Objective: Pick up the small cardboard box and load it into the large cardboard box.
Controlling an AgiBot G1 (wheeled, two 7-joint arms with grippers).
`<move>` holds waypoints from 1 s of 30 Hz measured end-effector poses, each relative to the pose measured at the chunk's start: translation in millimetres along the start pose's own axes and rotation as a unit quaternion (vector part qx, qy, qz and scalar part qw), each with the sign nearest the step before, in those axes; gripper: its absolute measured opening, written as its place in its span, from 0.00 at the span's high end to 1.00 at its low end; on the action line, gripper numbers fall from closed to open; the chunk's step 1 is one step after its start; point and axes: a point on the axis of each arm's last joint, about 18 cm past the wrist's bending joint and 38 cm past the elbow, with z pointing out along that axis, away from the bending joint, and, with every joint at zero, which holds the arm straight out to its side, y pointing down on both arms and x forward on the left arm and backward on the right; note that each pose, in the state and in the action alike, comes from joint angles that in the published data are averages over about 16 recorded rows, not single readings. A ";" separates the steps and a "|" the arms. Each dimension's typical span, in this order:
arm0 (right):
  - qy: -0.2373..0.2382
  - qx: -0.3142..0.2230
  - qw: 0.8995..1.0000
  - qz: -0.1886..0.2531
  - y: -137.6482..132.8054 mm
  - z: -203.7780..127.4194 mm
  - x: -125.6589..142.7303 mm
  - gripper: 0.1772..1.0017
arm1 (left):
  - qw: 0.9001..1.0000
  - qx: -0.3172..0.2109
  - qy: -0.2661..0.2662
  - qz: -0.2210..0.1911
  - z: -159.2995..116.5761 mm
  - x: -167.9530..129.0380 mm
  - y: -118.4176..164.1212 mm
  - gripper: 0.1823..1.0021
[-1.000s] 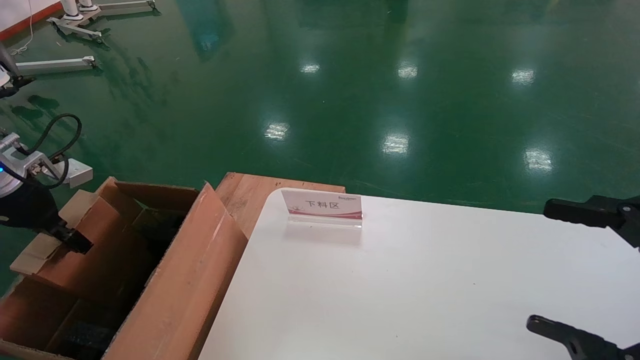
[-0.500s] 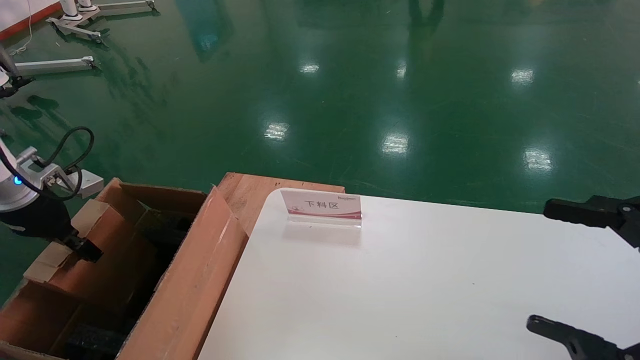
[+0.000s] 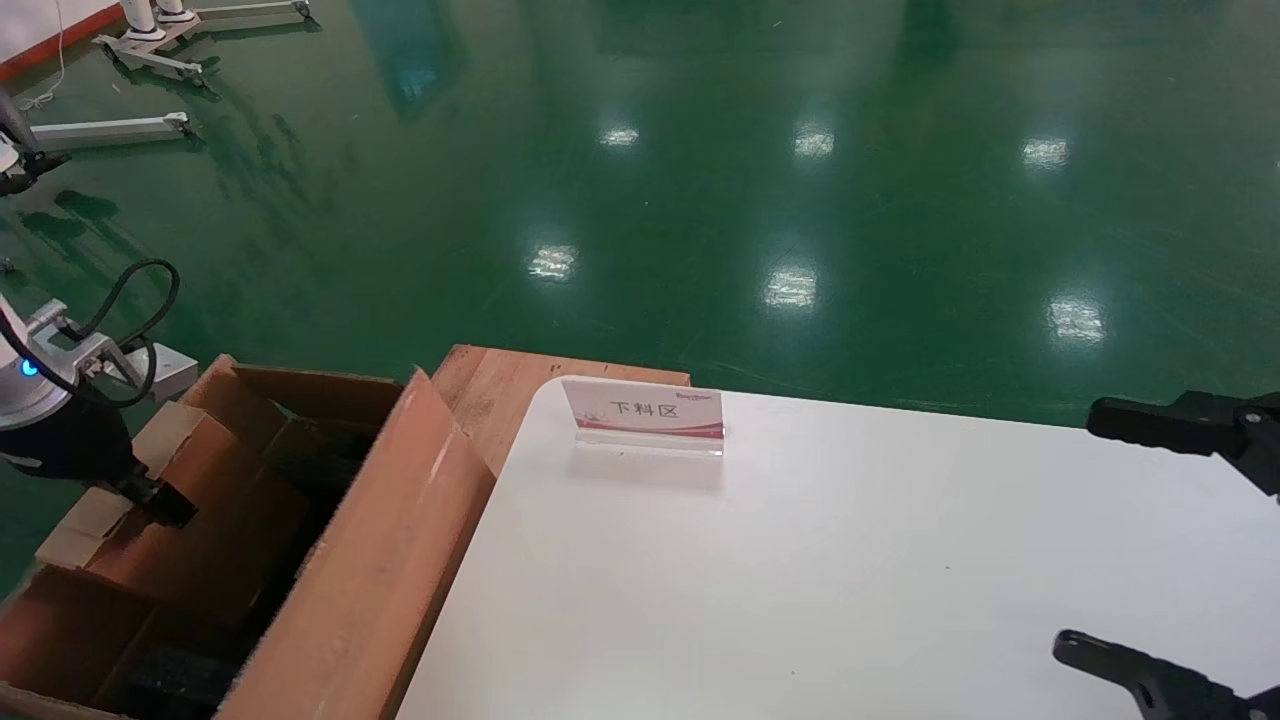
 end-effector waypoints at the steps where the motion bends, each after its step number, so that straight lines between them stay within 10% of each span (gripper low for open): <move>1: 0.000 0.000 1.000 0.000 0.0 0.0 0.0 0.00 | 1.000 0.000 0.000 0.000 -0.1 -0.1 0.0 0.89; 30: 0.000 0.000 1.000 0.000 0.0 0.0 0.1 0.00 | 0.999 0.038 0.001 0.021 -20.6 -2.5 -18.5 0.26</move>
